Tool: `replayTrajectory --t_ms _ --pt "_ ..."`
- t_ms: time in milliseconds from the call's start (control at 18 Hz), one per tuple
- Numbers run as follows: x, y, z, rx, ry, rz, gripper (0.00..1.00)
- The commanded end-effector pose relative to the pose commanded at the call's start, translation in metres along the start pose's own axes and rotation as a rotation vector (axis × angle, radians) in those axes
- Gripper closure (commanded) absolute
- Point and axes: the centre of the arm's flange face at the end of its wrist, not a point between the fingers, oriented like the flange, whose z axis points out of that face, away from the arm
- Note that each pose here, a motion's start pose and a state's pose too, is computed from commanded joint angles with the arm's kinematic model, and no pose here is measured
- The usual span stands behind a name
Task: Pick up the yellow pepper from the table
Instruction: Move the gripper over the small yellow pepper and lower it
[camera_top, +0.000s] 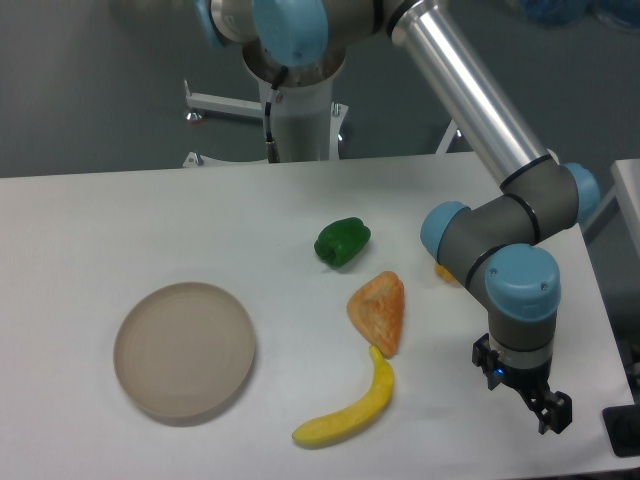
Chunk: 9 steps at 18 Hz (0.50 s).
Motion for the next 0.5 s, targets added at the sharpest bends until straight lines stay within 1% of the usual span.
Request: replayTrajectory --t_ms 222,333,500 --pt "0.003 0.001 -0.002 -0.008 0.003 -0.004 0.0" --pt "0.007 0.002 -0.013 -0.016 0.004 -0.009 0.0" --pt "0.021 0.008 -0.031 -0.03 0.023 -0.007 0.0"
